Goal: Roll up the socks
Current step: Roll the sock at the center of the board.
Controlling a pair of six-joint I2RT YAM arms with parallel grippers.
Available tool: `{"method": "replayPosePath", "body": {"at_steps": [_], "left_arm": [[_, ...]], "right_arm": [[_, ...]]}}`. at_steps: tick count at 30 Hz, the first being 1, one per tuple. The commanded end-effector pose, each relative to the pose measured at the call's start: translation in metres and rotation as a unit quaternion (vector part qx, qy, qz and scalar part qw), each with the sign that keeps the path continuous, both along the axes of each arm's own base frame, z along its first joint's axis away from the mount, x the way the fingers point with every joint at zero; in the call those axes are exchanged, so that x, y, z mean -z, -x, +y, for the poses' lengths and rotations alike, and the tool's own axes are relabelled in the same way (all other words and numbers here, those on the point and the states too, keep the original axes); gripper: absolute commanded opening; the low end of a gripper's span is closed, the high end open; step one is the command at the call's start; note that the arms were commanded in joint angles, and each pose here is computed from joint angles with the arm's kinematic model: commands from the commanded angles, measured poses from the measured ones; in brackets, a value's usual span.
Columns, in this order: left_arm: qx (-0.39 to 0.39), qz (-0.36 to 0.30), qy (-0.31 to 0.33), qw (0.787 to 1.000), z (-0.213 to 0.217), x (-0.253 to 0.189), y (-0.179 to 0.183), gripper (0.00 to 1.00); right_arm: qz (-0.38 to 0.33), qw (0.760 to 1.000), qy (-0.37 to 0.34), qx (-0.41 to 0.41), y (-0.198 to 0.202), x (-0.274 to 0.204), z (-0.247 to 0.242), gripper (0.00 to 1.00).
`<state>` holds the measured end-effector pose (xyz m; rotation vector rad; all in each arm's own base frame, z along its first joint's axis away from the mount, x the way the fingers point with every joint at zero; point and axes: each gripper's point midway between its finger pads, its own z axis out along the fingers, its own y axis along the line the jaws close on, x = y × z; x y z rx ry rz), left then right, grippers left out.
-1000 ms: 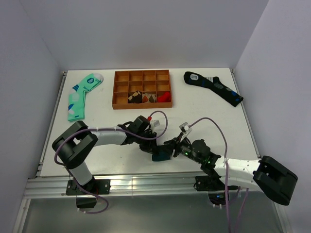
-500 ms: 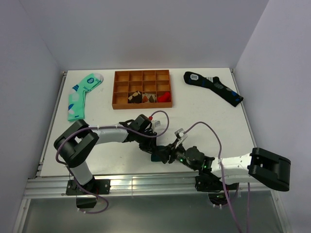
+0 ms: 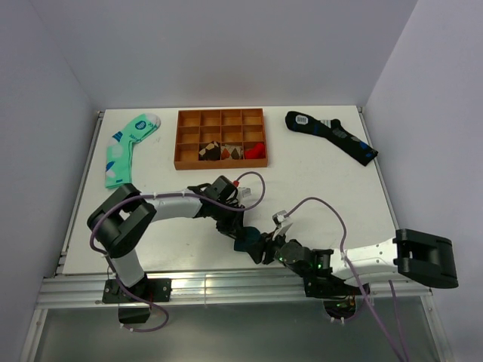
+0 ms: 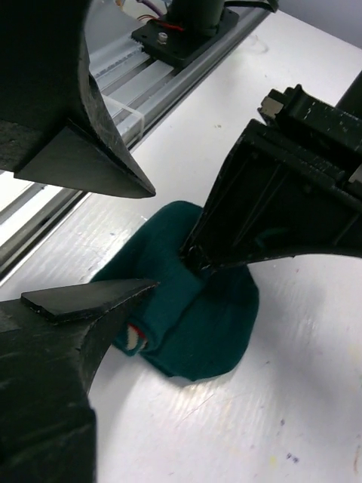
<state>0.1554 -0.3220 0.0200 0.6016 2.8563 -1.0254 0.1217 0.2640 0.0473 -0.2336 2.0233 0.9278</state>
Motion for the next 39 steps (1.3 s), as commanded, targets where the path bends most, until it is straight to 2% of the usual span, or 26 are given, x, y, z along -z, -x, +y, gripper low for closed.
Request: {"method": "replayPosePath", "body": {"at_steps": [1, 8, 17, 24, 29, 33, 39], "left_arm": [[0.012, 0.018, -0.16, 0.987, 0.066, 0.052, 0.019, 0.0], [0.027, 0.006, -0.174, 0.984, 0.069, 0.045, 0.014, 0.0], [0.043, 0.014, -0.178, 0.983, 0.07, 0.046, 0.016, 0.0], [0.053, 0.02, -0.179, 0.982, 0.067, 0.049, 0.015, 0.0], [0.06, 0.02, -0.181, 0.981, 0.064, 0.047, 0.011, 0.0], [0.064, 0.023, -0.185, 0.98, 0.064, 0.045, 0.011, 0.0], [0.069, 0.022, -0.194, 0.978, 0.068, 0.044, 0.009, 0.0]], "right_arm": [[0.017, 0.996, 0.08, 0.044, -0.001, 0.029, -0.031, 0.55], [-0.008, 0.998, 0.056, 0.034, -0.002, 0.0, -0.025, 0.57], [-0.07, 0.996, 0.051, 0.022, -0.009, -0.009, -0.025, 0.58], [-0.116, 0.993, -0.002, -0.014, -0.005, -0.04, -0.015, 0.62], [-0.122, 0.992, 0.018, -0.025, -0.006, -0.041, -0.009, 0.64], [-0.11, 0.991, 0.063, -0.038, -0.006, -0.022, -0.001, 0.63], [-0.118, 0.989, 0.074, -0.04, -0.009, -0.019, 0.001, 0.63]]}}
